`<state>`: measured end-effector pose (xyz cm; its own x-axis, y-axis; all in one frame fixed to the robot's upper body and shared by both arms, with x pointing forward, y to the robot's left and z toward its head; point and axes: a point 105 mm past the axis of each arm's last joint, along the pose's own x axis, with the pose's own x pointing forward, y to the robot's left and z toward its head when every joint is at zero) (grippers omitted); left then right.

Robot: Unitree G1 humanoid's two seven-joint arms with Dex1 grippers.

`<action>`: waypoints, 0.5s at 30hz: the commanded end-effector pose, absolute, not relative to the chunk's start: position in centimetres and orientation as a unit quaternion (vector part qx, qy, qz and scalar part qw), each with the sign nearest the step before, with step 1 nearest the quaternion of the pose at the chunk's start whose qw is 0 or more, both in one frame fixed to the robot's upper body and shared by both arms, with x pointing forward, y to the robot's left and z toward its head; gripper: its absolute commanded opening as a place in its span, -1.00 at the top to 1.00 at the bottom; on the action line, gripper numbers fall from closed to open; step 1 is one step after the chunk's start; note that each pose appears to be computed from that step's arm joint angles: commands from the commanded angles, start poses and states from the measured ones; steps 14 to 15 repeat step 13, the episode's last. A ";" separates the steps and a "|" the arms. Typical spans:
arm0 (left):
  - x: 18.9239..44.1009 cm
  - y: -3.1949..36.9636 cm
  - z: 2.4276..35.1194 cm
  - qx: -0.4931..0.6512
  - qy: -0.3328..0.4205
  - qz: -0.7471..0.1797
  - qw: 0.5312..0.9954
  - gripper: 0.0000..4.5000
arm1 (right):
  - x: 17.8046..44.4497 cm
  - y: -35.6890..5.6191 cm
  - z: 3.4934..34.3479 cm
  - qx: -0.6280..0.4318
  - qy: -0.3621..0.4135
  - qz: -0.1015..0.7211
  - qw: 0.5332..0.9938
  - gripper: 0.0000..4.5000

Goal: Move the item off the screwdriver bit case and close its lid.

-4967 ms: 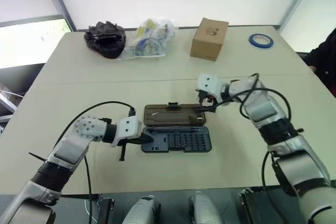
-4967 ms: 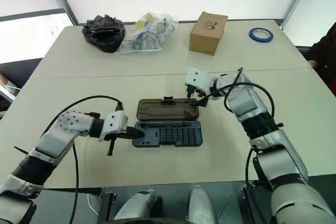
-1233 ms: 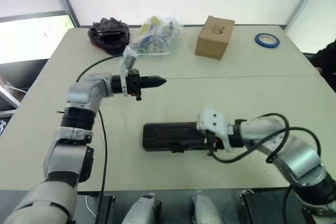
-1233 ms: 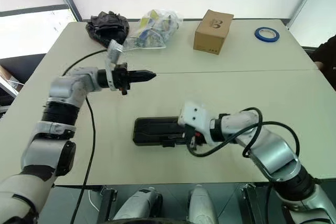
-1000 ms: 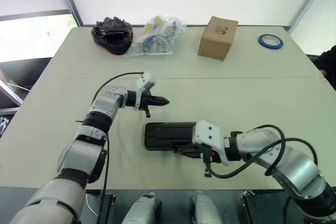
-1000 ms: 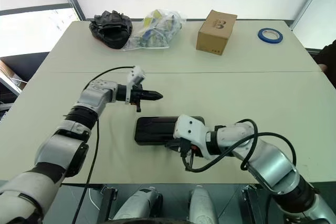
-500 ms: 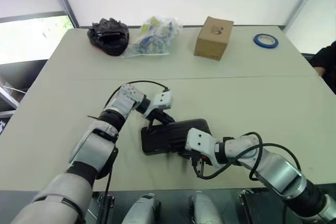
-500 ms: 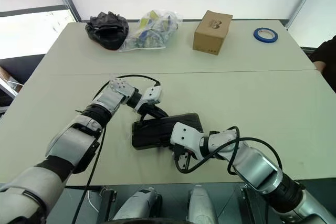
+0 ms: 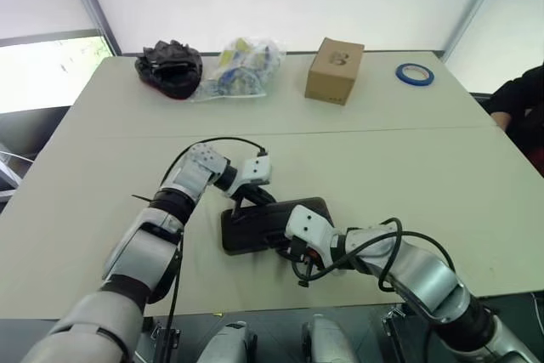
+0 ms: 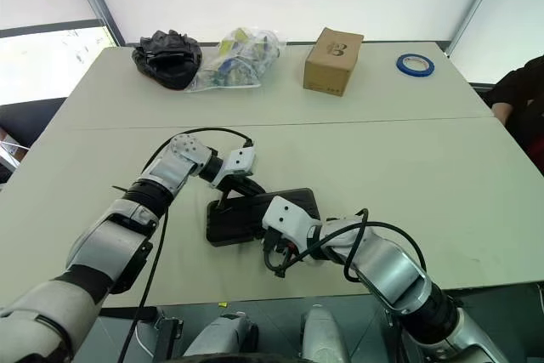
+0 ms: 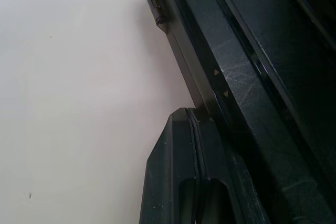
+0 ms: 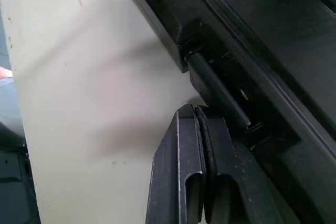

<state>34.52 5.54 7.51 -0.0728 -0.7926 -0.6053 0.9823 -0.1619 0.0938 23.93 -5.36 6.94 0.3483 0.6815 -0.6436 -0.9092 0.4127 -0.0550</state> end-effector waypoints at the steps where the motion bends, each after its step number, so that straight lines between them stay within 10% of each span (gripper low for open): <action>1: 31.1 3.5 3.4 0.246 0.210 -0.761 0.563 1.00 | 28.2 -8.0 9.5 -0.250 0.229 0.376 0.862 0.97; 8: 38.7 5.1 8.3 0.225 0.129 -0.602 0.755 1.00 | 22.0 -7.8 14.9 -0.097 0.178 0.510 0.836 0.97; 15: 42.3 10.3 13.2 0.089 0.081 -0.489 0.864 1.00 | 24.0 -12.2 18.4 -0.022 0.111 0.461 0.880 0.97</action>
